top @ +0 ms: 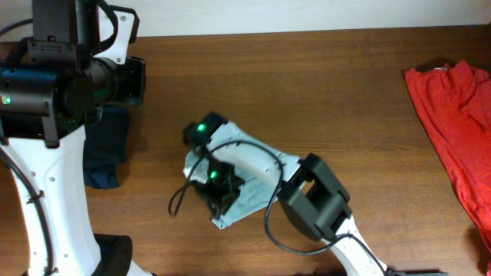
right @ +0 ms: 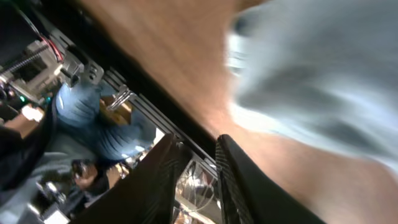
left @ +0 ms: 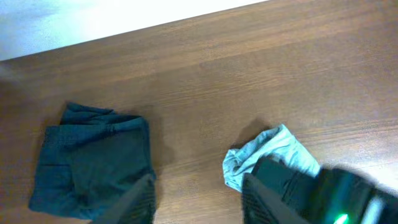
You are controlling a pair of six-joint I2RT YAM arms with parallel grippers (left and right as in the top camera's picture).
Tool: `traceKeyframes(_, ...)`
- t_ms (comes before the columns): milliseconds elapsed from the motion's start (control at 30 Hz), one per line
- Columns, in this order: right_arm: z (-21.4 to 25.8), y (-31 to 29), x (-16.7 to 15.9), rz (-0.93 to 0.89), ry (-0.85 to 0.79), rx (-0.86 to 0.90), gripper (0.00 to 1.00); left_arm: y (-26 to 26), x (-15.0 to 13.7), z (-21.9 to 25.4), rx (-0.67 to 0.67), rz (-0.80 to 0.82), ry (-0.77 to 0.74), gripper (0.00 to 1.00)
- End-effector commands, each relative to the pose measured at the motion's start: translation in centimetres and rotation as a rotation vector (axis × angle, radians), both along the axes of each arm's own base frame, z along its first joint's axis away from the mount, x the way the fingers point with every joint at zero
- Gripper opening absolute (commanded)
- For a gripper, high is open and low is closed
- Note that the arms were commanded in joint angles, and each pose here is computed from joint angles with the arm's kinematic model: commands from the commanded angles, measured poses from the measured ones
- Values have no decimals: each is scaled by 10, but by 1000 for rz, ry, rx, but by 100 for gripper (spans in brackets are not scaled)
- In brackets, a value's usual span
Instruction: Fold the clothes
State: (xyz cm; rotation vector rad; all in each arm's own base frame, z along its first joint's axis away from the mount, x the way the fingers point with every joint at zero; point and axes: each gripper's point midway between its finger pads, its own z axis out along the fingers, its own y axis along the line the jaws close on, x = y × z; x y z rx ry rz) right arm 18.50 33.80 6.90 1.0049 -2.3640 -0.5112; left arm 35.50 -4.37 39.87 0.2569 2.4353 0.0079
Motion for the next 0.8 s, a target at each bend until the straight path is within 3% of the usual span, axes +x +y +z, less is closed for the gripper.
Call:
traceKeyframes(0,31,-18,47,-85,-126,27,25,7,4,0,17,29,-10,49)
traceKeyframes(33,38,-39,74,-197,-187,-36,25,9,8,0,12,39,-13,51)
traceKeyframes(133,52,-72,111,-375,-256,-97,25,14,13,-8,3,56,9,62)
traceKeyframes(367,136,-122,170,-604,-506,85,29,-17,29,-54,-102,-122,162,64)
traceKeyframes(533,203,-150,177,-644,-784,124,35,-28,35,-101,-133,-159,310,63)
traceKeyframes(600,210,-152,170,-633,-818,112,39,-31,37,-122,-133,-162,367,63)
traceKeyframes(667,202,-147,162,-623,-784,92,39,-40,39,-153,-140,-179,432,54)
traceKeyframes(767,163,-138,157,-647,-706,39,35,-60,37,-205,-182,-242,518,53)
